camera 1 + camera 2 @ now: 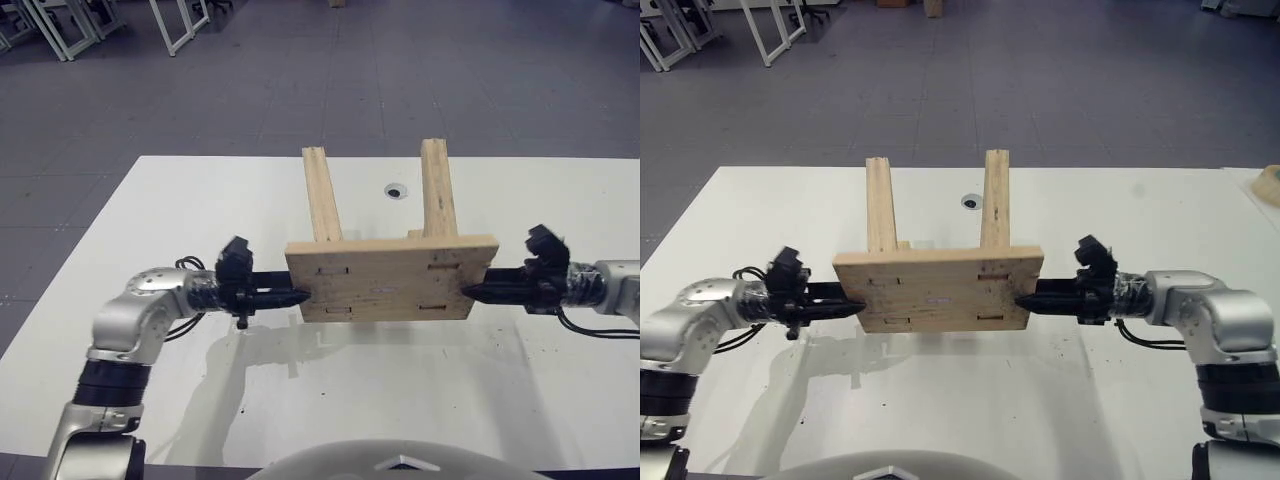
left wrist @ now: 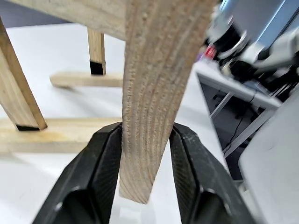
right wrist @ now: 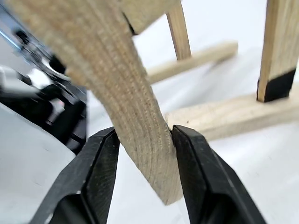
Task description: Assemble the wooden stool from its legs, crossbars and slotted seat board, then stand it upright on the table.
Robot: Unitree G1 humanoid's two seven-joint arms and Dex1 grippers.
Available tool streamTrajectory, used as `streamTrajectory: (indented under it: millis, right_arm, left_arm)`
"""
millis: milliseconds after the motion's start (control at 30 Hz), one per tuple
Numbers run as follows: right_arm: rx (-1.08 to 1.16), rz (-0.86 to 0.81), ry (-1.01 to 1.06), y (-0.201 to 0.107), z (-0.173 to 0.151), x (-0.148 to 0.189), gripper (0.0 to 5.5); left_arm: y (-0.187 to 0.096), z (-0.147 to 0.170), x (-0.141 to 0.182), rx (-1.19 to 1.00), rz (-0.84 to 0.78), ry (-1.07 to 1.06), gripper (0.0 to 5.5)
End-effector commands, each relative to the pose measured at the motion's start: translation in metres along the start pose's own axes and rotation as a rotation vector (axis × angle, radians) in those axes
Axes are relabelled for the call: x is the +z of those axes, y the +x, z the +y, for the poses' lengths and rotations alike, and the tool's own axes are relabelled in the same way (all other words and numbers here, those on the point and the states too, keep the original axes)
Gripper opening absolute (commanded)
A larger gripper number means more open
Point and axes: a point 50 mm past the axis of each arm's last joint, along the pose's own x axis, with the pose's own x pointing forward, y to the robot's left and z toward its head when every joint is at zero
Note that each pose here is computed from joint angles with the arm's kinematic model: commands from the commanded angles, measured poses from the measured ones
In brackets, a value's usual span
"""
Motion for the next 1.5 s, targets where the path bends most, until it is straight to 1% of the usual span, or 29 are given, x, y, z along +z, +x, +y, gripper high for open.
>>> streamTrajectory:
  millis: [33,100,200,300,400,500,600,700,767,800,867,933,1000,1033,1067,1100,1167,1267,1400,1500]
  right_arm:
    - [0.226,-0.141,0.04,0.014,0.018,0.034,1.5]
    - [0.263,-0.202,0.115,0.019,0.017,0.043,1.41]
    - [0.296,-0.305,0.292,0.036,0.005,0.055,1.34]
    - [0.211,-0.452,0.383,0.057,-0.009,0.069,1.32]
    - [0.12,-0.665,0.455,0.072,-0.007,0.093,1.28]
    - [-0.006,-0.819,0.638,0.083,-0.007,0.106,1.28]
    - [-0.174,-0.947,0.843,0.083,-0.015,0.117,1.28]
    - [-0.321,-0.987,1.004,0.085,-0.024,0.118,1.28]
    - [-0.38,-0.968,1.033,0.088,-0.029,0.118,1.28]
    - [-0.423,-0.936,1.036,0.09,-0.035,0.114,1.28]
    - [-0.524,-0.807,1.031,0.094,-0.048,0.102,1.28]
    - [-0.535,-0.635,0.996,0.101,-0.058,0.089,1.28]
    - [-0.514,-0.555,0.956,0.097,-0.065,0.084,2.02]
    - [-0.502,-0.542,0.915,0.092,-0.067,0.085,2.23]
    - [-0.478,-0.536,0.875,0.087,-0.067,0.087,2.5]
    - [-0.45,-0.535,0.827,0.083,-0.067,0.091,2.71]
    - [-0.408,-0.546,0.762,0.075,-0.068,0.097,3.21]
    - [-0.351,-0.618,0.686,0.062,-0.07,0.108,3.85]
    - [-0.277,-0.704,0.567,0.048,-0.062,0.128,3.85]
    - [-0.343,-0.758,0.448,0.039,-0.057,0.148,3.85]
  left_arm:
    - [0.012,-0.02,0.063,-0.215,-0.184,-0.009,1.34]
    - [0.014,-0.018,0.078,-0.224,-0.25,-0.052,1.32]
    - [0.025,-0.011,0.089,-0.222,-0.339,-0.209,1.32]
    - [0.038,-0.005,0.093,-0.206,-0.454,-0.342,1.32]
    - [0.039,0.004,0.11,-0.143,-0.615,-0.431,1.32]
    - [0.039,0.02,0.13,-0.006,-0.748,-0.528,1.32]
    - [0.043,0.034,0.147,0.139,-0.881,-0.635,1.32]
    - [0.046,0.06,0.149,0.334,-0.978,-0.823,1.32]
    - [0.046,0.072,0.142,0.442,-0.964,-0.928,1.32]
    - [0.048,0.077,0.133,0.499,-0.926,-0.973,1.32]
    - [0.05,0.086,0.119,0.582,-0.885,-1.04,1.32]
    - [0.052,0.092,0.111,0.622,-0.852,-1.079,1.32]
    - [0.054,0.095,0.104,0.654,-0.814,-1.082,1.31]
    - [0.053,0.096,0.103,0.665,-0.801,-1.069,1.31]
    - [0.052,0.095,0.103,0.661,-0.79,-1.051,1.31]
    - [0.051,0.092,0.105,0.656,-0.782,-1.013,1.67]
    - [0.047,0.087,0.107,0.662,-0.774,-0.948,2.01]
    - [0.04,0.077,0.11,0.676,-0.769,-0.876,2.46]
    - [0.026,0.063,0.119,0.705,-0.775,-0.766,2.46]
    - [0.006,0.055,0.129,0.812,-0.76,-0.623,2.46]
